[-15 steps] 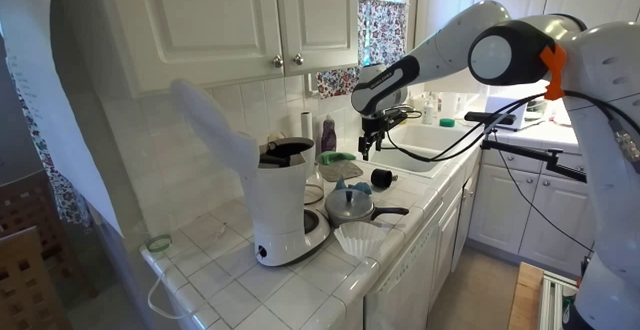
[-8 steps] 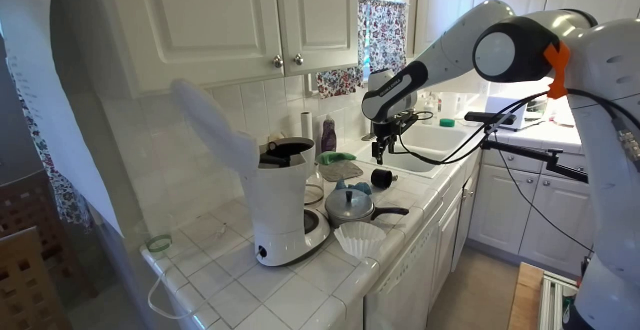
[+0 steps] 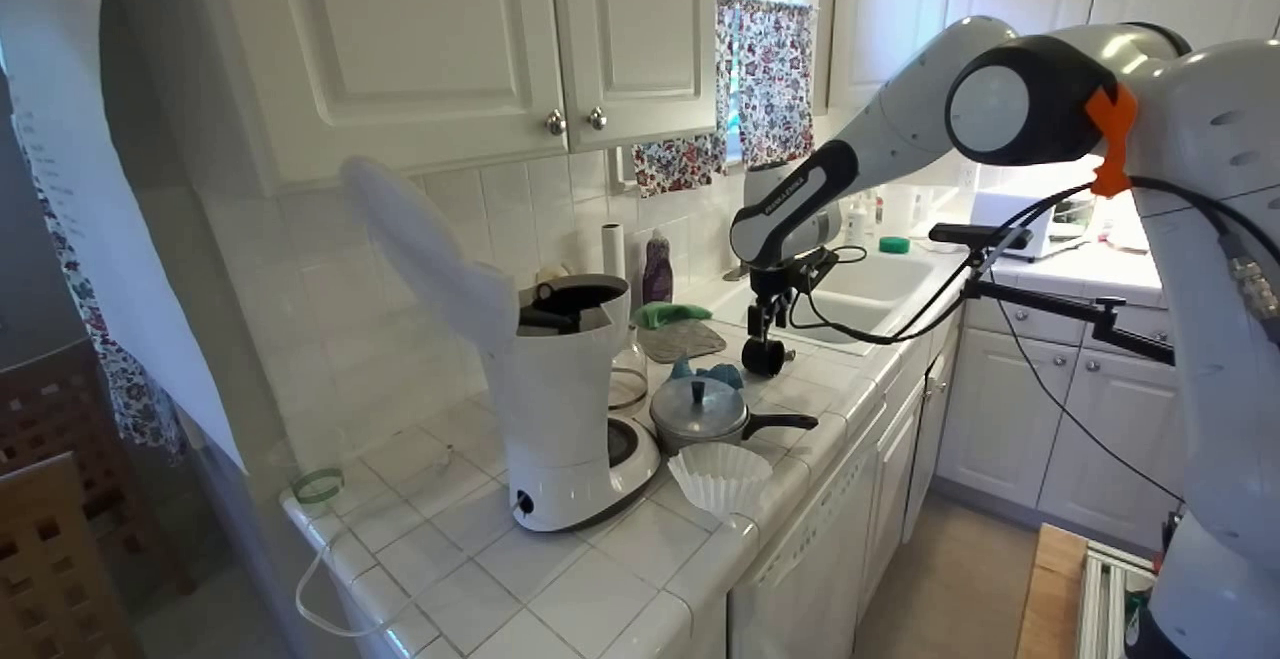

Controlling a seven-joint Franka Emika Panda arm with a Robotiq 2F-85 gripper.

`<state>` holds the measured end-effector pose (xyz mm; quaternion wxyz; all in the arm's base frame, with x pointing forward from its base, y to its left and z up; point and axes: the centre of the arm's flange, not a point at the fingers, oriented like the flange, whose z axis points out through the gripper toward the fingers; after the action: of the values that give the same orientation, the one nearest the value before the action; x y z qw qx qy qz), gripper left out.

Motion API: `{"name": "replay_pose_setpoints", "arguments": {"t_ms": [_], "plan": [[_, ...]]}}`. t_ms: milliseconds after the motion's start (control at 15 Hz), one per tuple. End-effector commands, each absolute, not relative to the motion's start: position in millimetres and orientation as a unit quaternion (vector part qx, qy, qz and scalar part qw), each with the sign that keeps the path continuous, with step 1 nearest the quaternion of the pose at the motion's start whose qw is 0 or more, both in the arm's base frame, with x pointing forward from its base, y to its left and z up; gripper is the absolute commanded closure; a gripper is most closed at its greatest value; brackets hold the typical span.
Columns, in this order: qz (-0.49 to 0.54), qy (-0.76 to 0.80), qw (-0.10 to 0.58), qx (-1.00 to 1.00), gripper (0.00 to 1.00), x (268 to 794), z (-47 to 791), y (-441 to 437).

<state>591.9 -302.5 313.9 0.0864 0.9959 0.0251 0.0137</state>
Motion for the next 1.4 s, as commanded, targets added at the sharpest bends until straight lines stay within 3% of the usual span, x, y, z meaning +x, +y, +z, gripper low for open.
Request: {"name": "replay_pose_setpoints", "arguments": {"t_ms": [0, 133, 200, 267, 467, 733, 1000, 1067, 1133, 1333], "plan": [[0.018, 0.055, 0.081, 0.995, 0.00, 583, 298, -299], [0.023, 0.064, 0.087, 0.994, 0.00, 582, 291, -300], [0.027, 0.066, 0.090, 0.993, 0.25, 582, 288, -301], [0.032, 0.069, 0.091, 0.993, 0.26, 582, 286, -302], [0.039, 0.078, 0.099, 0.991, 0.50, 582, 281, -306], [0.064, 0.075, 0.116, 0.988, 0.68, 590, 289, -311], [0.078, 0.073, 0.133, 0.985, 0.98, 597, 287, -319], [0.077, 0.071, 0.136, 0.985, 1.00, 597, 286, -323], [0.080, 0.065, 0.135, 0.985, 0.68, 597, 289, -325], [0.110, 0.057, 0.126, 0.984, 0.61, 603, 311, -315]]}}
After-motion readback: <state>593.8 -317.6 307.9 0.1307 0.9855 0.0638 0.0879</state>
